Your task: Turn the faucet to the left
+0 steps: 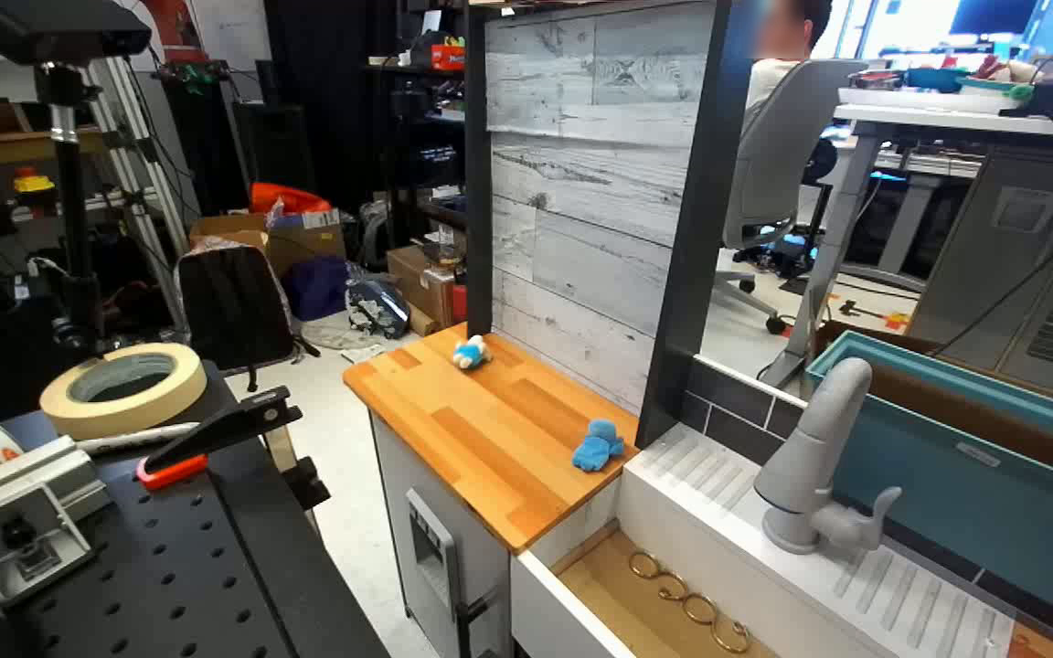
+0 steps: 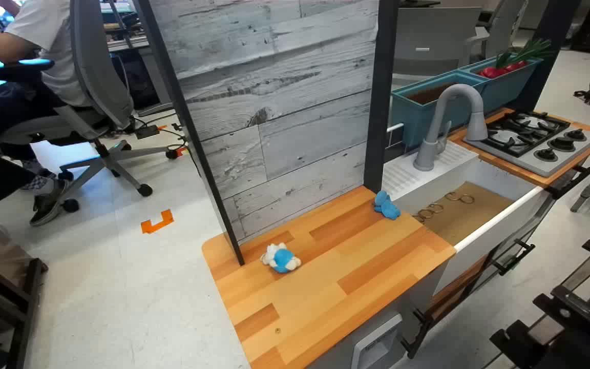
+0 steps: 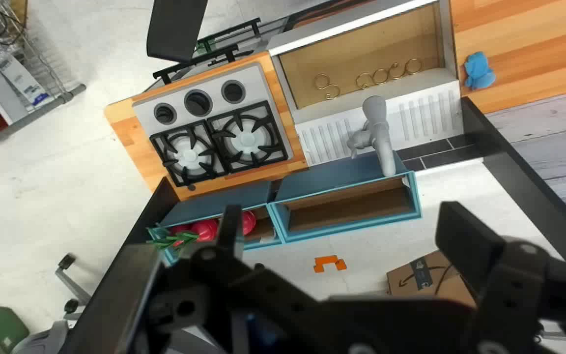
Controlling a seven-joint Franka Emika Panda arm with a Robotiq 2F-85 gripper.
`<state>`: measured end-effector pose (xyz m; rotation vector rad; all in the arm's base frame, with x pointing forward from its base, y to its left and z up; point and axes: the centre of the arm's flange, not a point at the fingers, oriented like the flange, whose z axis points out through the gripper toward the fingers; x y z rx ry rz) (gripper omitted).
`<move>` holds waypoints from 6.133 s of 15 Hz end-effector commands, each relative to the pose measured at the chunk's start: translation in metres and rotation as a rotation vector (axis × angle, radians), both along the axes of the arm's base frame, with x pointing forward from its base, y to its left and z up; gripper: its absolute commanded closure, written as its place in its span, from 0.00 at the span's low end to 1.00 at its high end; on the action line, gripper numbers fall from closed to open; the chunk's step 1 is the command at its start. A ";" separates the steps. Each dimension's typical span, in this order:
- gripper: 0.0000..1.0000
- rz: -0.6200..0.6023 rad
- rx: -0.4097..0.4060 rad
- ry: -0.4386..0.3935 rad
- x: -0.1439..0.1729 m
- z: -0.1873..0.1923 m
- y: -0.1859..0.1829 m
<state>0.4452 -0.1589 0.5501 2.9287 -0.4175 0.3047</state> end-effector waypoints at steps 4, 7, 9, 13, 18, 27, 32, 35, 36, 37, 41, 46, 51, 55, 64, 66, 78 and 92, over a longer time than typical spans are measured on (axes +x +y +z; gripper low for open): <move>0.00 0.000 0.000 -0.001 0.000 0.001 0.000; 0.00 0.000 0.000 -0.001 0.000 0.001 0.000; 0.00 0.000 0.000 -0.001 0.000 0.001 0.000; 0.00 0.000 0.009 -0.002 0.009 -0.006 -0.004; 0.00 0.050 0.028 0.041 0.028 -0.051 -0.023; 0.00 0.220 0.121 0.054 0.076 -0.177 -0.056; 0.00 0.320 0.130 0.087 0.099 -0.243 -0.051; 0.00 0.340 0.139 0.126 0.117 -0.277 -0.043; 0.00 0.353 0.152 0.140 0.122 -0.288 -0.040; 0.00 0.365 0.159 0.154 0.127 -0.298 -0.037; 0.00 0.387 0.160 0.198 0.144 -0.335 -0.028; 0.00 0.411 0.168 0.245 0.157 -0.374 -0.016; 0.00 0.444 0.180 0.281 0.167 -0.400 -0.005; 0.00 0.486 0.152 0.315 0.171 -0.418 0.002; 0.00 0.622 0.105 0.362 0.179 -0.445 0.043; 0.00 0.645 0.097 0.367 0.184 -0.448 0.053; 0.00 0.785 0.055 0.321 0.187 -0.448 0.092; 0.00 0.645 0.167 -0.017 0.218 -0.448 0.174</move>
